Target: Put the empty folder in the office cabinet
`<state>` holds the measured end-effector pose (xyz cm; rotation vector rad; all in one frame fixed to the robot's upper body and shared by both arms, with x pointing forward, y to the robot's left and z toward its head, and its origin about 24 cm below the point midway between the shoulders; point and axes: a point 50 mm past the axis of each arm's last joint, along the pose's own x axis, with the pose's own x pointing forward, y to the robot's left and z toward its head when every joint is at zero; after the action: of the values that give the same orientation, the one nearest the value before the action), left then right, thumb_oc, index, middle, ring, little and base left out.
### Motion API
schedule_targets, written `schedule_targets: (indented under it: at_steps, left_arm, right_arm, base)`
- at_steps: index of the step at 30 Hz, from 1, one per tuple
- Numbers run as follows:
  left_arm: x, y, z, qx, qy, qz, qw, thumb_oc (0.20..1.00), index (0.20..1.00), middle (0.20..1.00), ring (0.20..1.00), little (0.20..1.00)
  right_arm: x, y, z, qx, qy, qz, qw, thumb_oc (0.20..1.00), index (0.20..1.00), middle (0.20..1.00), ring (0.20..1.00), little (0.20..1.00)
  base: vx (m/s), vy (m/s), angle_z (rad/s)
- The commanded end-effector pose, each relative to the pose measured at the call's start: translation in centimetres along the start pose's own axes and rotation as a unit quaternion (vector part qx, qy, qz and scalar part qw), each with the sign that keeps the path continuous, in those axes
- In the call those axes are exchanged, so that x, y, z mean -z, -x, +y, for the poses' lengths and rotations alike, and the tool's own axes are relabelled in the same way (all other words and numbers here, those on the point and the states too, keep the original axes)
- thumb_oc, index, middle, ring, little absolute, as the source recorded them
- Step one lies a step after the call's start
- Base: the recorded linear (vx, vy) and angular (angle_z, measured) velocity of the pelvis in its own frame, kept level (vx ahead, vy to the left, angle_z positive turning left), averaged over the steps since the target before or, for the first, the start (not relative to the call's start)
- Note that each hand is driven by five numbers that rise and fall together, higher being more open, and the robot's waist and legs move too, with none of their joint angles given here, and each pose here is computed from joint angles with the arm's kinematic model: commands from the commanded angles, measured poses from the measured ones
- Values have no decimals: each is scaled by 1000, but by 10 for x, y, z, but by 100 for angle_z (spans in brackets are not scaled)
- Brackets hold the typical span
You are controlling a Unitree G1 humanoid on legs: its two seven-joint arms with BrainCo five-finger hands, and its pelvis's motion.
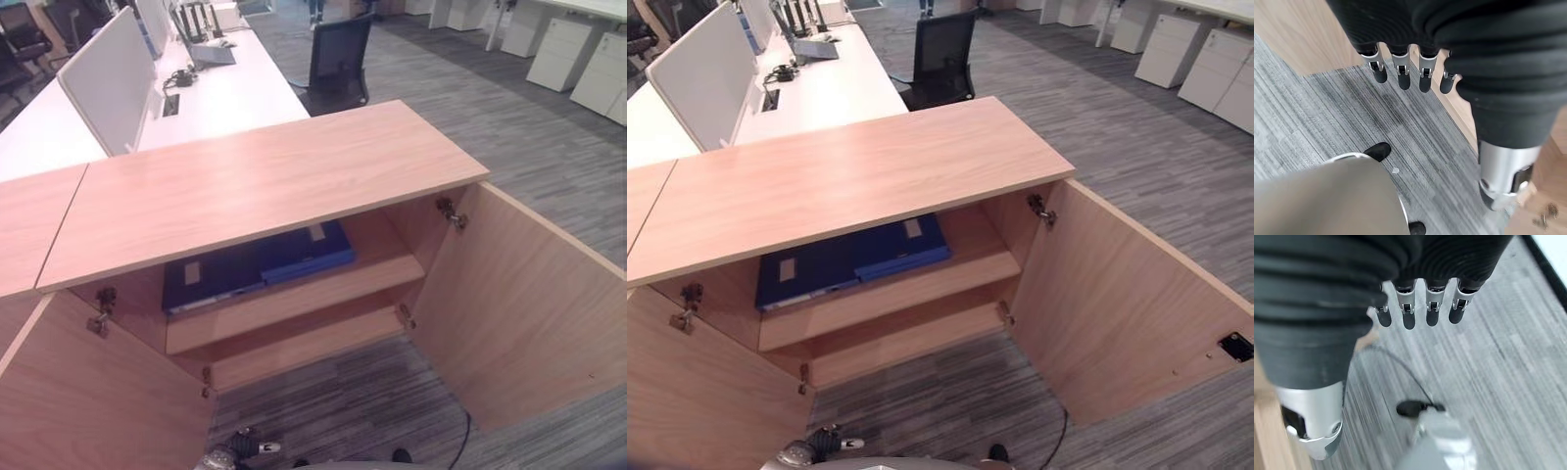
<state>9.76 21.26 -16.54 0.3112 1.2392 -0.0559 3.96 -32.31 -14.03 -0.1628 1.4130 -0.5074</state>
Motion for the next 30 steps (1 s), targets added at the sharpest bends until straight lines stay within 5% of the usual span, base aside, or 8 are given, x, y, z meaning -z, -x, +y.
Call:
schedule_targets:
  at_steps: [1,10,23,30]
  left_arm:
    - [1,-1,-5,4,14,7,1000,1000,1000,1000,1000,1000]
    - [19,2,18,-36,82,41,995,1000,1000,1000,1000,1000]
    - [15,1,12,-27,102,32,994,1000,1000,1000,1000,1000]
    - [20,2,8,-13,79,44,996,1000,1000,1000,1000,1000]
  right_arm:
    - [-26,2,-23,50,-73,-17,996,1000,1000,1000,1000,1000]
    - [-89,15,-45,99,-88,-159,978,1000,1000,1000,1000,1000]
    - [-151,50,-82,173,-85,-304,933,1000,1000,1000,1000,1000]
    - [-219,114,-139,266,-59,-433,859,1000,1000,1000,1000,1000]
  base:
    - [-81,100,-25]
    - [-117,36,-61]
    - [63,-72,-23]
    - [85,-121,0]
